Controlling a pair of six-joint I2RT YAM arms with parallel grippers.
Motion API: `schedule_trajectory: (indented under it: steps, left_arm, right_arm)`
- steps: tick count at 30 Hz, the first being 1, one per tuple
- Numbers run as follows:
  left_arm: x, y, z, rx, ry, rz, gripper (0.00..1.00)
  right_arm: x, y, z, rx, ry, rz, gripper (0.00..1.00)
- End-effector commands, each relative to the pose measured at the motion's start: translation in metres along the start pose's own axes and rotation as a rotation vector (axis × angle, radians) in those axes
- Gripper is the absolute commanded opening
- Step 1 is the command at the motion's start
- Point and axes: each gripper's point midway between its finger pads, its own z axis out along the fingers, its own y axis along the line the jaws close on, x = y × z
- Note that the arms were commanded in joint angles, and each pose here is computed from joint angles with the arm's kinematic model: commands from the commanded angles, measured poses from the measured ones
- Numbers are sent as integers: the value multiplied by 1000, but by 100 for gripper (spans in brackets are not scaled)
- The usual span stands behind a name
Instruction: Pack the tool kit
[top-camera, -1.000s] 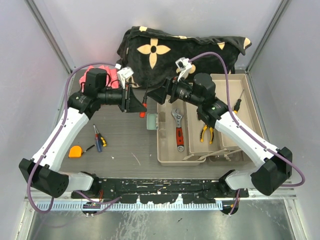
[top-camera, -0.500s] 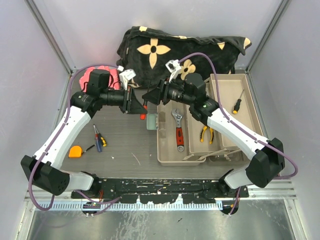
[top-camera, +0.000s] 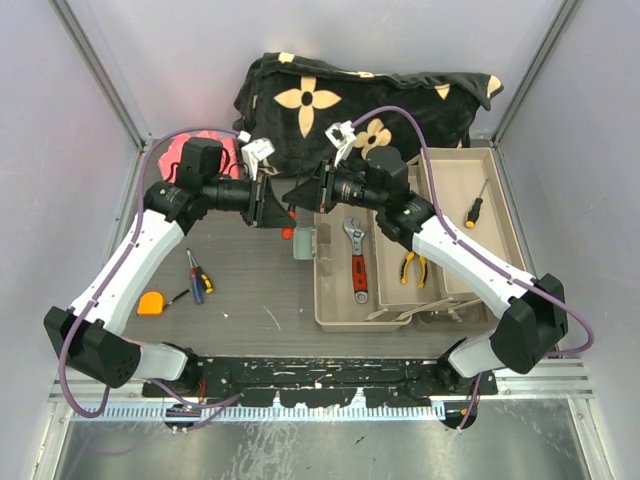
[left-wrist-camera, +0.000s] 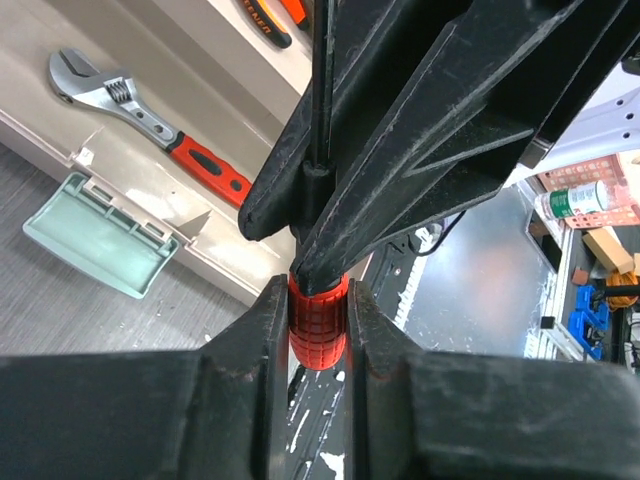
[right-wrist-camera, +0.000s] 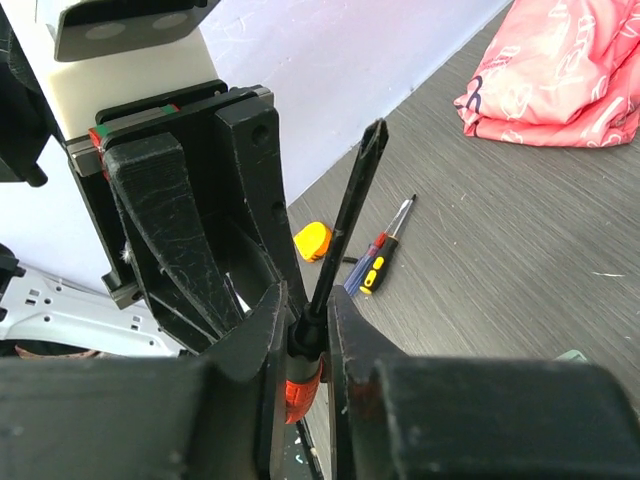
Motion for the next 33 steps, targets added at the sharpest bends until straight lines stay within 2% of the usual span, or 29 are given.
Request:
schedule_trajectory:
  steps: [1,4,6,12,17,20,26,33]
  left_arm:
    - [-26,-8,-6,-22,-70,84,26]
    - [-31,-1,-11,-83,-98,105,50]
    - [-33,2,-14,-109,-116,112,55]
    - [-35,6,-21,-147,-146,115,56]
    - [-30,4,-28,-167,-159,134,56]
    - [-24,7,-29,-179,-151,133,55]
    - [-14,9,-31,-191,-129,137,54]
    - [-3,10,-38,-214,-111,166,54]
  right_arm:
    - [-27,17,-3,-1,-62,-71,1]
    - [-38,8,-13,104,-72,-122,1]
    - [-51,2,-24,185,-83,-158,1]
    - [-98,-38,-85,457,-119,-215,1]
    - [-125,-102,-181,918,-98,-255,1]
    - [-122,-131,-233,1102,-49,-224,1]
    - [-85,-180,-291,1301,39,-127,1]
    - [-69,-205,-311,1376,70,-72,1]
